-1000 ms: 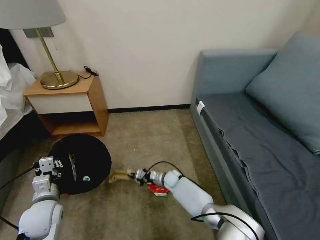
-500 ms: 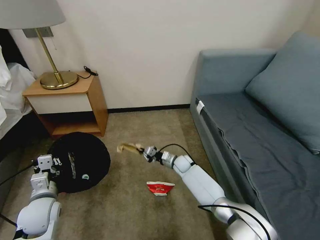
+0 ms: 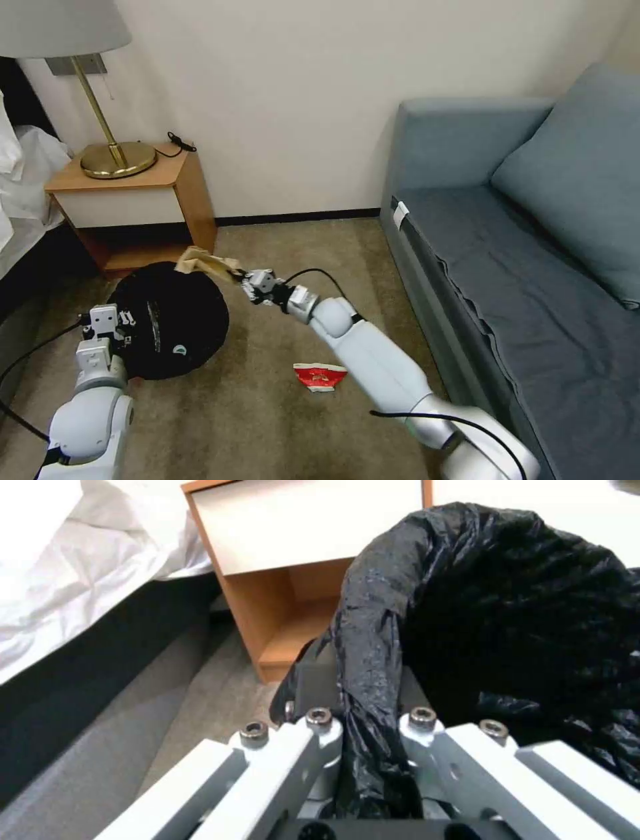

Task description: Pick up the trash bin, then pick up the garbage on the floor and place it into the trash bin.

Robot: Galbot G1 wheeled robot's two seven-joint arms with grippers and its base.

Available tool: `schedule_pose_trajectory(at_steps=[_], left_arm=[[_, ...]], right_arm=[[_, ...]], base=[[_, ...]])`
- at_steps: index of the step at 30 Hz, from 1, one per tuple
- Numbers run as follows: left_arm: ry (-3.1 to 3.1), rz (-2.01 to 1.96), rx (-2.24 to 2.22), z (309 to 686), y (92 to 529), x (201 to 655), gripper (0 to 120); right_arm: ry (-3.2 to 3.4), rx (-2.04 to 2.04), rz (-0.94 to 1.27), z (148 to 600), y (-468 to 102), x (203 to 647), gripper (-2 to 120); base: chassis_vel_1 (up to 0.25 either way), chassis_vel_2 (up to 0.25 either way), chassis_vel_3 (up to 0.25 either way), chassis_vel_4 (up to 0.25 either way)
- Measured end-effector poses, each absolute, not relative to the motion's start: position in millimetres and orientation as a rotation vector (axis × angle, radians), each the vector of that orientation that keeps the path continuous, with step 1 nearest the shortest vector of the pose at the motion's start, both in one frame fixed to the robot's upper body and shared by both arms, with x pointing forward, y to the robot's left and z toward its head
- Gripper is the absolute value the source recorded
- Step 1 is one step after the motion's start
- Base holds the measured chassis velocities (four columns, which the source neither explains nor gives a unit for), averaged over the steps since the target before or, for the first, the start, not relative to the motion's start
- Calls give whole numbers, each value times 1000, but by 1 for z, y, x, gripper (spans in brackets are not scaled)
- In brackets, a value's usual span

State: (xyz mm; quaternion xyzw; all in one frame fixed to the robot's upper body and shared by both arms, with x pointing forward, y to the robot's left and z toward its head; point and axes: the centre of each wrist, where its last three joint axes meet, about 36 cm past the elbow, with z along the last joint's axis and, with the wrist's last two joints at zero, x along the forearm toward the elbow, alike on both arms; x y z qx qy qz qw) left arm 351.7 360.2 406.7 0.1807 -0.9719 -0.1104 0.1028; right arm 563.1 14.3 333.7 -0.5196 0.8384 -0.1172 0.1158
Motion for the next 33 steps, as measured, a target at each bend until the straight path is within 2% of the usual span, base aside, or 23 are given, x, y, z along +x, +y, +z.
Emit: schedule_pose_trajectory(at_steps=[14, 33], left_arm=[[-2883, -294, 493, 408, 341, 347, 4], [-2893, -250, 420, 404, 330, 350, 4]], right_arm=[[2540, -1500, -298, 294, 5, 538, 0], [2455, -1609, -330, 292, 27, 520, 1]], base=[[0, 0, 0, 0], [0, 0, 0, 0]])
